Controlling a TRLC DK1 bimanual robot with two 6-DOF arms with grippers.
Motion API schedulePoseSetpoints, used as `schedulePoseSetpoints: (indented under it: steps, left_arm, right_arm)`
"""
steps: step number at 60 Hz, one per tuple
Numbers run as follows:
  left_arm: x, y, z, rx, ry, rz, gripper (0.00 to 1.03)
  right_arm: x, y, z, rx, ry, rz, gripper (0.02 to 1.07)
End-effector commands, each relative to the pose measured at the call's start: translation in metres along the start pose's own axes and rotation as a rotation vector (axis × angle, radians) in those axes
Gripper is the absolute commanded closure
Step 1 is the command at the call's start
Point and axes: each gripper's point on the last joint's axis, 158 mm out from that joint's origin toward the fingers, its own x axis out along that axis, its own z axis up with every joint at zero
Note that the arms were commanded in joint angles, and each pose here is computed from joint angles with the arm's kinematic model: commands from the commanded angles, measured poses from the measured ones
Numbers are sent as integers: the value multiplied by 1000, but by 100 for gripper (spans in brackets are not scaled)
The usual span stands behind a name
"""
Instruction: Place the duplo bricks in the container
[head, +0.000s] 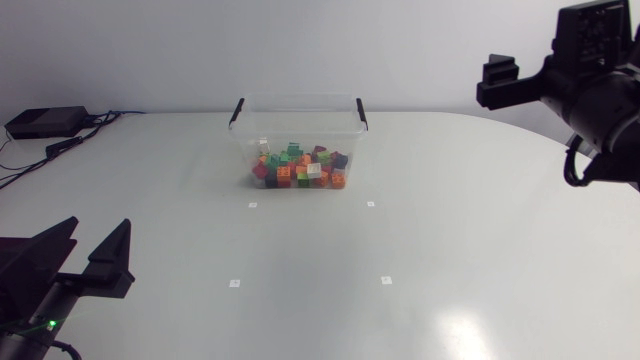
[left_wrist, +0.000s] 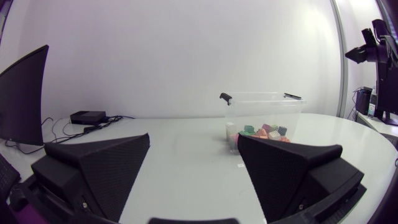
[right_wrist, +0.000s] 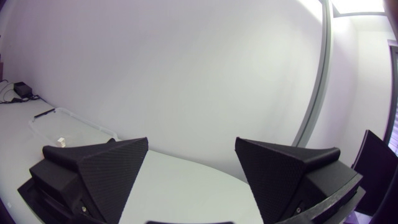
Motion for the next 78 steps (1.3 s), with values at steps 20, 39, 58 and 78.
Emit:
schedulePoseSetpoints:
  steps: [20,39,58,78]
  left_arm:
    - [0,5,-7,-39,10,22,5]
    - [0,6,-7,-28,10,28,5]
    - [0,6,-7,-27,11,25,5]
    - [1,4,-8,-27,14,17,5]
  right_arm:
    - [-44,-53,-61,64,39,-154,6]
    - [-74,-68,-87,73,31,-209,6]
    - [-101,-56,-108,86,5,-174,6]
    - [-117,-34,-131,159,4,-80,6]
